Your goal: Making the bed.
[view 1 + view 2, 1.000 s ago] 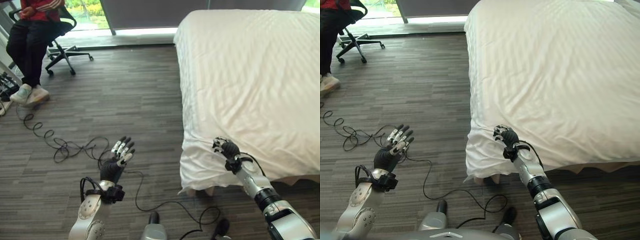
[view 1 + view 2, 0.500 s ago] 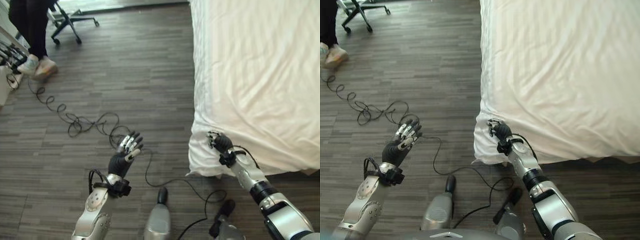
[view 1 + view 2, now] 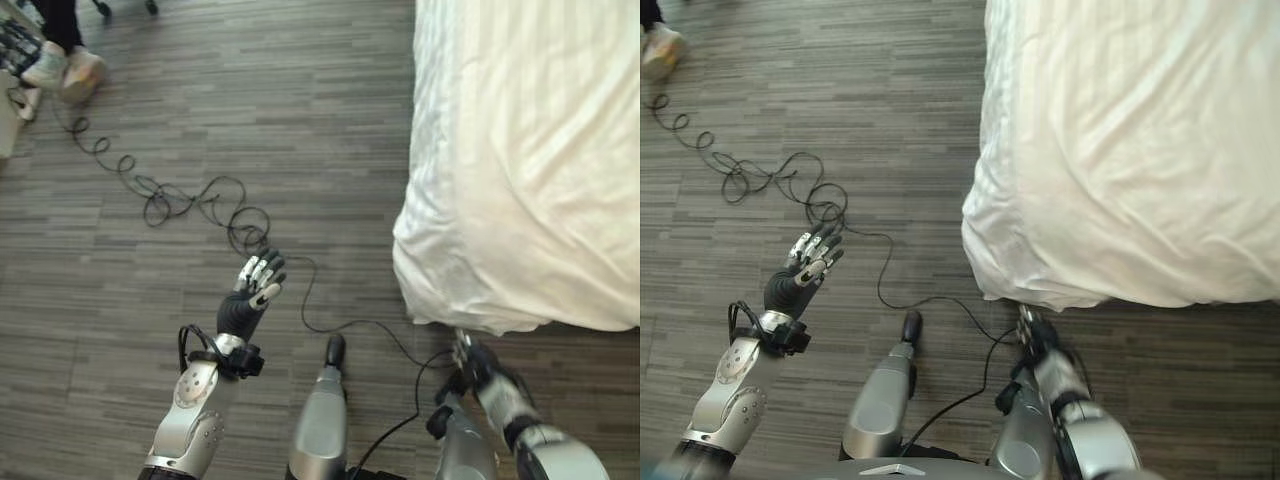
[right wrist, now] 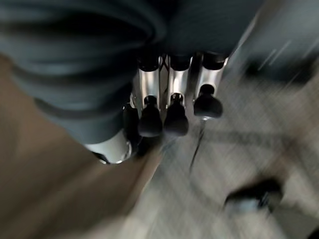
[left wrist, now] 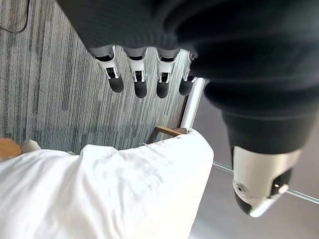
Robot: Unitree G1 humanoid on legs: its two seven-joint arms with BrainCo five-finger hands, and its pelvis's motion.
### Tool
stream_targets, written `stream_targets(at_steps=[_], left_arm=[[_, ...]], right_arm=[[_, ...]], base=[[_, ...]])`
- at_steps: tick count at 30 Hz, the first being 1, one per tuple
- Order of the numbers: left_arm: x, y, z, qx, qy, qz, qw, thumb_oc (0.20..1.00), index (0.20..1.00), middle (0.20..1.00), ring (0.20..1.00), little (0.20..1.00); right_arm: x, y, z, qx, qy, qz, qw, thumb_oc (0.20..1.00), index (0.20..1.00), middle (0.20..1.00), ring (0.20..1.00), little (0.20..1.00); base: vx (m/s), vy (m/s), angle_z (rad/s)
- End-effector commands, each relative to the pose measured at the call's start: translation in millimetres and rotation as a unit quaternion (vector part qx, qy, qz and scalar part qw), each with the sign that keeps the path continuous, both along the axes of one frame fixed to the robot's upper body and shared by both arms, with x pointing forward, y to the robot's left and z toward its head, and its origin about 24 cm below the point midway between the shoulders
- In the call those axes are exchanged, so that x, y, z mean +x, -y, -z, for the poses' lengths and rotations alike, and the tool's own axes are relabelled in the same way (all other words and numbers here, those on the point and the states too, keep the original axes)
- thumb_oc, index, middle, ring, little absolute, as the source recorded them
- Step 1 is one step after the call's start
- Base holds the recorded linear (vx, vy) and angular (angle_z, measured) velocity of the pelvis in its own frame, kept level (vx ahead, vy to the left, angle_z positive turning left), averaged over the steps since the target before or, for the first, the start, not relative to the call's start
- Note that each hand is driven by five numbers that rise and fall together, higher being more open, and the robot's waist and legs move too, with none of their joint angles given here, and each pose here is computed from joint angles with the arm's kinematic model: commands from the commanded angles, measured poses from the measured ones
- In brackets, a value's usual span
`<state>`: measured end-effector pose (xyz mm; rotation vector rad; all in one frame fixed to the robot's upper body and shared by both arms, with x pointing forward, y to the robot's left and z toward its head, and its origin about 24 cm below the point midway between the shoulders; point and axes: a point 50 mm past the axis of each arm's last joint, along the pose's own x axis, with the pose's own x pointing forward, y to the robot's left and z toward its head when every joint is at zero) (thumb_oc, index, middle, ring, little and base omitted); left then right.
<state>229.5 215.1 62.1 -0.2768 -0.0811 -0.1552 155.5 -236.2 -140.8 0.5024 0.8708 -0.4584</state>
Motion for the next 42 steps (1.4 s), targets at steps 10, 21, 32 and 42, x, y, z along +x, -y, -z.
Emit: stream_targets(at_steps=[10,21,32,42], left_arm=[[-6.9,-21.9,-30.9,0.009,0.085,-0.035,0.996,1.000,1.000,1.000,1.000,1.000],[1.9,-19.8,-27.0,-0.003,0.086,-0.062,0.994,1.000,1.000,1.000,1.000,1.000],[-7.6,-32.4,-11.7,-0.005,0.056,-0.090,0.994,1.000,1.000,1.000,1.000,1.000],[-14.2,-29.4,-0.2,-0.045,0.046,-0.103,0.993,1.000,1.000,1.000,1.000,1.000]], right_arm=[[-59.2,146.8,-49.5,-0.189,-0.028,0.179,0.965,0.200,0.200,0.200,0.200,0.200],[-11.1,184.5,-131.1,-0.290,0.207,0.282,0.891,0.200,0.200,0.200,0.200,0.200],[55.4,102.3,-215.1,-0.329,0.456,0.078,0.823,0.200,0.200,0.200,0.200,0.200],[71.3,47.5,-237.4,-0.260,0.551,-0.048,0.792,1.000,1.000,1.000,1.000,1.000]], base=[[0.04,0.014,-0.10],[0.06,0.033,-0.18],[0.08,-0.017,-0.22],[0.03,-0.185,-0.20]])
